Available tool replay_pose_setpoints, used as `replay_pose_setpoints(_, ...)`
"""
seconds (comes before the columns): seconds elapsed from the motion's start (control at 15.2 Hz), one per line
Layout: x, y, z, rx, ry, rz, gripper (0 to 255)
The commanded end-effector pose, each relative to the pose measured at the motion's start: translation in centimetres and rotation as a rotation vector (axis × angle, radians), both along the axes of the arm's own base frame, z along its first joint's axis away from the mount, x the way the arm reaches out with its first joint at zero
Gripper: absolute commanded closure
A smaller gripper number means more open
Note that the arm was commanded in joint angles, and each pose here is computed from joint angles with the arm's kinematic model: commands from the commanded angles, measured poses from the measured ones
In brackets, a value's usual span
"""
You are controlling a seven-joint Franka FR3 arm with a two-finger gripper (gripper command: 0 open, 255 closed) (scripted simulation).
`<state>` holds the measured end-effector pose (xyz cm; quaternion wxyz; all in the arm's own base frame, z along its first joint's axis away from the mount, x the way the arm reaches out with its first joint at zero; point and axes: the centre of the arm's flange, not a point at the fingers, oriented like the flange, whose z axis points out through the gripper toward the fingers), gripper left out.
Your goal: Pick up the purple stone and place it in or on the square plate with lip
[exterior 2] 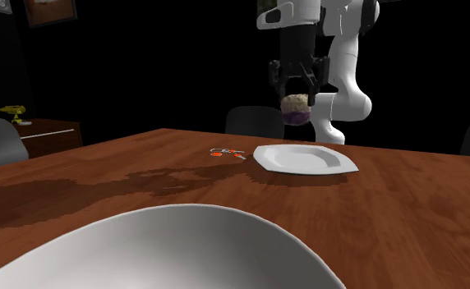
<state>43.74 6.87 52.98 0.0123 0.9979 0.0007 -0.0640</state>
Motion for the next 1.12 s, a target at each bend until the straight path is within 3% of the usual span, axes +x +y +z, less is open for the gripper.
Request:
replay_pose_setpoints(0.0, -0.3, 2.5, 0.2, 0.000, 0.000, -0.002, 255)
replay_pose_setpoints(1.06, -0.3, 2.7, -8.1, 0.000, 0.000, -0.002, 255)
